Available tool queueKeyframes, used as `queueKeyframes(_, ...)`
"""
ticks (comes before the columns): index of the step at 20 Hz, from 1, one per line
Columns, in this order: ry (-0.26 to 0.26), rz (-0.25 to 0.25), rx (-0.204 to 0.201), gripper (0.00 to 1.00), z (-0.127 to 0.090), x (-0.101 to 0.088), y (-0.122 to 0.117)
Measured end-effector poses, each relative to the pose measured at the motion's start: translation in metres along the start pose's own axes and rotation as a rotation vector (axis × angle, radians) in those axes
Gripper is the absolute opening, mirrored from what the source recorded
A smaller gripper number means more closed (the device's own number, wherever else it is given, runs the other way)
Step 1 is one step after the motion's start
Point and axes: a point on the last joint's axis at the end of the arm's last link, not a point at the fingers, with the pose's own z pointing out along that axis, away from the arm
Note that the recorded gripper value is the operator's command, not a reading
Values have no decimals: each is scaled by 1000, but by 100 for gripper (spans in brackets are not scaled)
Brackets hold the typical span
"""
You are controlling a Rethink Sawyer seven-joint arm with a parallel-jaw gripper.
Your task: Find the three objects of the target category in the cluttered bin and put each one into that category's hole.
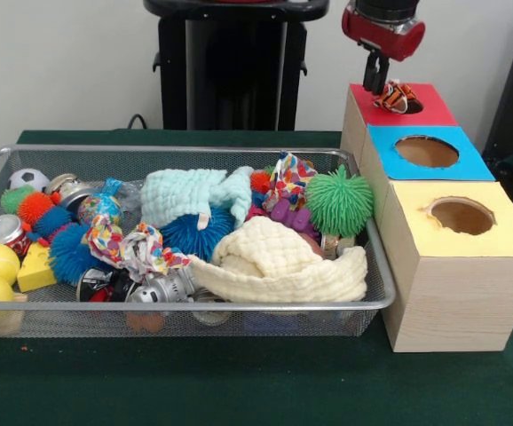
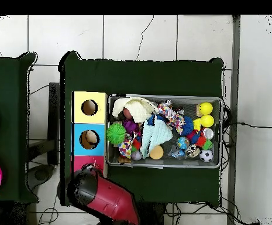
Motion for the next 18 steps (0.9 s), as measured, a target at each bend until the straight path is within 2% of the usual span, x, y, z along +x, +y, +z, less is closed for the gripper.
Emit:
queueKeyframes(1, -2, -20, 3, 0, 1, 9, 4)
queueKeyframes(6, -3, -48, 4, 0, 2, 23, 10)
queueKeyframes(18, 47, -9, -22, 0, 7, 19, 18)
